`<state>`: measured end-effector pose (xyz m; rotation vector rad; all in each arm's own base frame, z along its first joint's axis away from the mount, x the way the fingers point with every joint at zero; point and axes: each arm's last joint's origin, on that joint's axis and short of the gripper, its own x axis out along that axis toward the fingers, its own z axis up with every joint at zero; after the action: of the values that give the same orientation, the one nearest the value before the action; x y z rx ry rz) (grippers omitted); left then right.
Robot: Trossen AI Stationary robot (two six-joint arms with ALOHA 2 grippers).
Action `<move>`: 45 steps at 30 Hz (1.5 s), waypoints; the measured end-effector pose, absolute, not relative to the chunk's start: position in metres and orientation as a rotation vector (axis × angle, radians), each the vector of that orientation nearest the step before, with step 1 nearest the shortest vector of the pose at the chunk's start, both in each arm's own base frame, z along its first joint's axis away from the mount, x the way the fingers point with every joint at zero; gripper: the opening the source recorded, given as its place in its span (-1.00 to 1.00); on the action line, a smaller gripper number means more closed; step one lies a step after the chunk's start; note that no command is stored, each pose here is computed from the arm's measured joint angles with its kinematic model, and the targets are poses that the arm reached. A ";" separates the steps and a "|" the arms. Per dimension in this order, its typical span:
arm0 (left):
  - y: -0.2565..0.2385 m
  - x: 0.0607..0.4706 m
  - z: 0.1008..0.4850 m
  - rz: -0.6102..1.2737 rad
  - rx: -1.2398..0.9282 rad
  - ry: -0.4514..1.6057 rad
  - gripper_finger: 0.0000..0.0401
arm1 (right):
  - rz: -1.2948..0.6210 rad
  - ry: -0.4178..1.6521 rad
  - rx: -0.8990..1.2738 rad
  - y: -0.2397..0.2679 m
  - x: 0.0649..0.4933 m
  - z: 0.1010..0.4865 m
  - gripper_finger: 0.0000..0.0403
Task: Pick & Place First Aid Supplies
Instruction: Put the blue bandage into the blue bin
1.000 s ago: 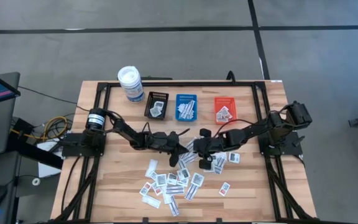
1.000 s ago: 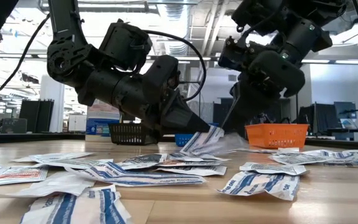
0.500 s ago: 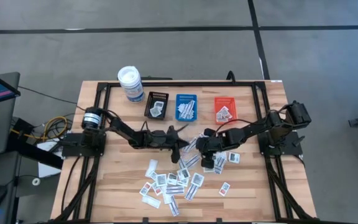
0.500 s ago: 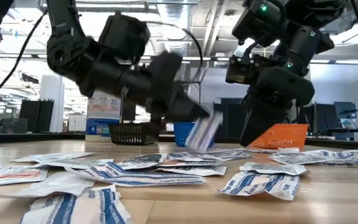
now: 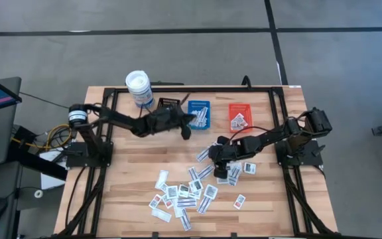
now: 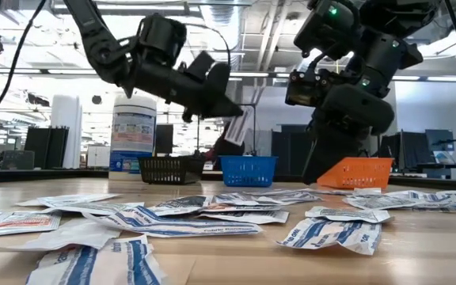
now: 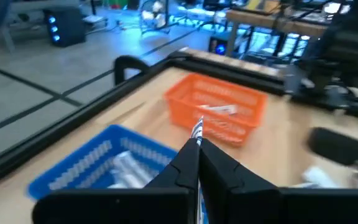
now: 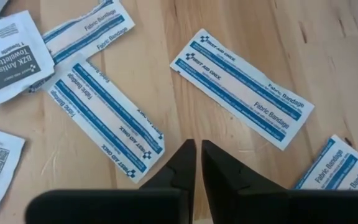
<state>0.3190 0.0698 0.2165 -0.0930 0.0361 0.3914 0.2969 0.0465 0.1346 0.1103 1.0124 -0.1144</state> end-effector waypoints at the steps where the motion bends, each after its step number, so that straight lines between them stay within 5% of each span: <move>1: 0.076 0.319 0.214 0.389 -0.095 0.046 -0.96 | -0.114 1.007 0.111 0.046 0.297 0.135 -0.89; 18: 0.099 0.320 0.197 0.348 -0.105 0.080 -0.60 | -0.082 0.921 0.105 0.048 0.304 0.140 -0.51; 29: 0.093 0.321 0.197 0.356 -0.117 0.072 -0.55 | -0.011 0.924 0.142 0.048 0.306 0.140 -0.43; 45: 0.002 0.334 0.197 -0.060 -0.160 0.104 -0.55 | -0.023 0.980 0.044 0.058 0.310 0.112 -0.43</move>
<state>0.3342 0.0018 0.1965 -0.1603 0.1043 -0.0596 0.3099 0.0578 0.1124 0.0437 0.9798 -0.0226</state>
